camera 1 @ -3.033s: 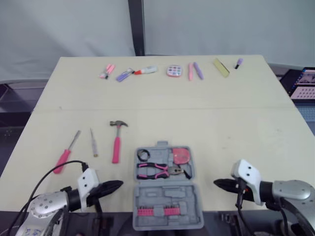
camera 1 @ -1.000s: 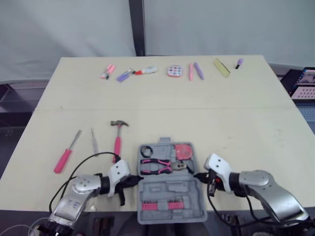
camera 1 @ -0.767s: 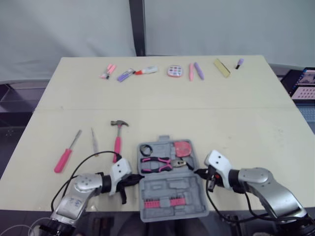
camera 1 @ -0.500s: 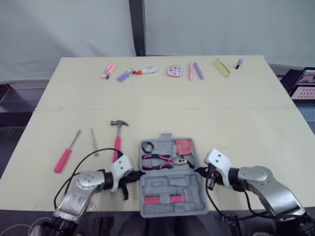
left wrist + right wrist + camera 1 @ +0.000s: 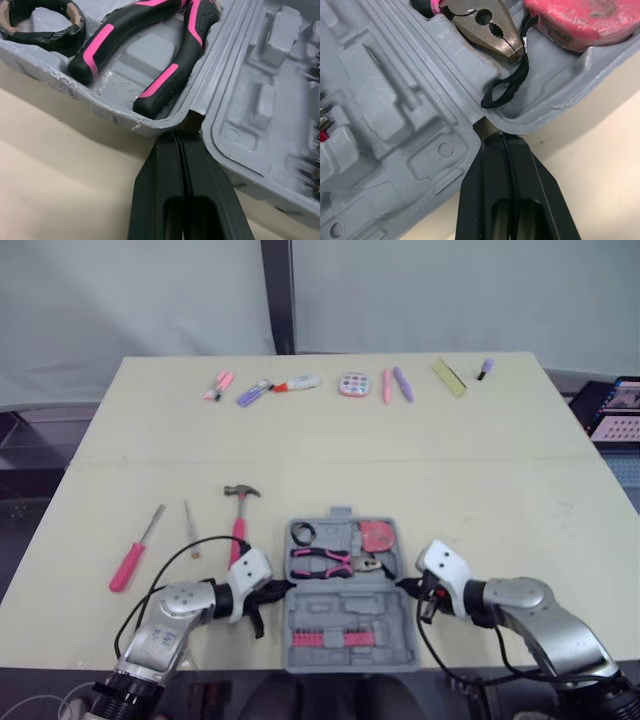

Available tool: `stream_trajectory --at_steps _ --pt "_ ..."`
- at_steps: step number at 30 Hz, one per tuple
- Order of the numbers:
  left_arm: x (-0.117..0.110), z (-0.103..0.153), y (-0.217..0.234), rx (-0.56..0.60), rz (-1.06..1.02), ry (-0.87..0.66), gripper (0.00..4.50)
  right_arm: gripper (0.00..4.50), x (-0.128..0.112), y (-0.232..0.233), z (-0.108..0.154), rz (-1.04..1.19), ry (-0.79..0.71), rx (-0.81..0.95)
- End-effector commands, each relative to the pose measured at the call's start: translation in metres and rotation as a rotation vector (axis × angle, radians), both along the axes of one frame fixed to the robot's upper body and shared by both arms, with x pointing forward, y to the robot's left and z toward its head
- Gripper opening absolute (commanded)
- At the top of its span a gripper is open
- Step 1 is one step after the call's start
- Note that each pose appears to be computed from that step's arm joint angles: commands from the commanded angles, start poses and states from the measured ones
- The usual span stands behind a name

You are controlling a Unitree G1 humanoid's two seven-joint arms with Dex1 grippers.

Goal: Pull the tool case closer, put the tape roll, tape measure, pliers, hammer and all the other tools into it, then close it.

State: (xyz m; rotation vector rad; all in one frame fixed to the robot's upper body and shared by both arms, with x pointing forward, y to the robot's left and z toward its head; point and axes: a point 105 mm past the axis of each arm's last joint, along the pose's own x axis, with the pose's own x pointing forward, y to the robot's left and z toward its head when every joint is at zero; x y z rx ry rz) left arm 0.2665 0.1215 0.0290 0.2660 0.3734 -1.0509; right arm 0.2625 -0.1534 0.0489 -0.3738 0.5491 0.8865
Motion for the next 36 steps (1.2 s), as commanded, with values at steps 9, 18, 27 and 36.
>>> stream_trajectory --at_steps 9,18,27,36 --pt "0.008 0.008 -0.01 -0.03 -0.001 -0.039 0.03 0.02 0.005 0.02 0.013 0.028 -0.053 0.056" --pt "0.011 0.009 -0.009 -0.03 0.004 -0.044 0.03 0.02 0.011 0.023 0.013 0.003 -0.072 0.063" --pt "0.018 0.011 -0.01 -0.034 0.017 -0.058 0.03 0.02 0.012 0.023 0.014 0.001 -0.08 0.058" --pt "0.02 0.01 -0.008 -0.037 0.025 -0.064 0.03 0.02 0.017 0.023 0.014 -0.019 -0.102 0.051"
